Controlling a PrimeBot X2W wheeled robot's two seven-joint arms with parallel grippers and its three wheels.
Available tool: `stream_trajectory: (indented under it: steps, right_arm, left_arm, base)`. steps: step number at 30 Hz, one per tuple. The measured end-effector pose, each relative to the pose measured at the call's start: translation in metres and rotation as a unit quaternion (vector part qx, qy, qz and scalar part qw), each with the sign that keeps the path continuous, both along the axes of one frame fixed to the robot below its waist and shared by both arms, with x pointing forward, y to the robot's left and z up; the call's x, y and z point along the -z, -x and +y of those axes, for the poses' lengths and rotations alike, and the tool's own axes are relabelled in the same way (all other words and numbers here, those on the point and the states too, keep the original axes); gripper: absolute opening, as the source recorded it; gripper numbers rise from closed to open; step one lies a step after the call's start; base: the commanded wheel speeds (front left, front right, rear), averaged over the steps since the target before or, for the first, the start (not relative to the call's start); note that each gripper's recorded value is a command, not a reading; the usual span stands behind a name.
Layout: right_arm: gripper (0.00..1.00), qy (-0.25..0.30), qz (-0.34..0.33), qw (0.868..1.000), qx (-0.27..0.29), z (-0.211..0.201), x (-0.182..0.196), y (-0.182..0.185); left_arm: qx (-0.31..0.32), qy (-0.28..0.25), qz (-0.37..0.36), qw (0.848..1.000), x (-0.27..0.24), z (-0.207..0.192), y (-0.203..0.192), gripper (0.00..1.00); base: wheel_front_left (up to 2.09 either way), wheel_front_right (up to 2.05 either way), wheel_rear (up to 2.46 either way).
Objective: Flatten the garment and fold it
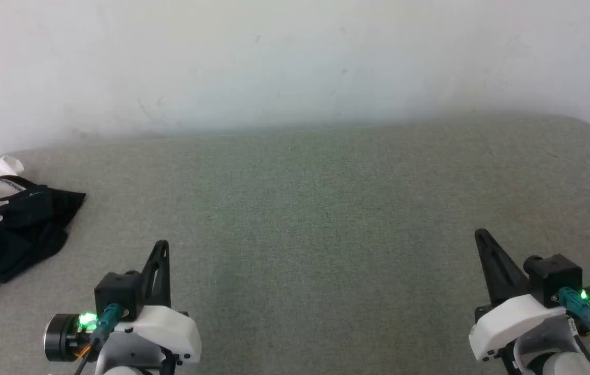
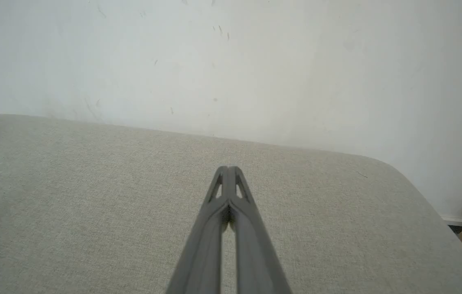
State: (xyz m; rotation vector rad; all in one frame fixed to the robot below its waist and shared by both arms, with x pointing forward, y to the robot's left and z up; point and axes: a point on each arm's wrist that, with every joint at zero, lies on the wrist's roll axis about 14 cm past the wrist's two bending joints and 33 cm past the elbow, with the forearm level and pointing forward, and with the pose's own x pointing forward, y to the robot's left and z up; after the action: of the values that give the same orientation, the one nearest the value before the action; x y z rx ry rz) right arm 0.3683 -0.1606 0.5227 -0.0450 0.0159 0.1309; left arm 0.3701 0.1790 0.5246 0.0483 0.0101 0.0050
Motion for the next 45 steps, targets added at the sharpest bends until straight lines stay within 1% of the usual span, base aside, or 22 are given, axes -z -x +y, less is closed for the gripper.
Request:
stream_trajectory:
  steps: [34, 35, 45]
  right_arm:
    - [0.00, 0.000, 0.000, 1.000, 0.000, -0.0001, 0.0000, 0.0001]
    - [1.00, 0.000, 0.000, 1.000, 0.000, -0.0001, 0.0002, 0.0002]
    - [1.00, -0.002, -0.003, 1.000, 0.005, -0.0037, -0.0003, 0.0009]
  left_arm:
    - [0.000, 0.000, 0.000, 1.000, 0.0001, 0.0000, 0.0000, 0.00]
    - [0.000, 0.000, 0.000, 1.000, 0.0000, -0.0001, 0.0001, 1.00]
    - [0.001, 0.000, -0.007, 1.000, -0.0026, -0.0005, 0.0005, 1.00]
  base:
    - [0.00, 0.00, 0.00]
    - [0.00, 0.00, 0.00]
    - [0.00, 0.00, 0.00]
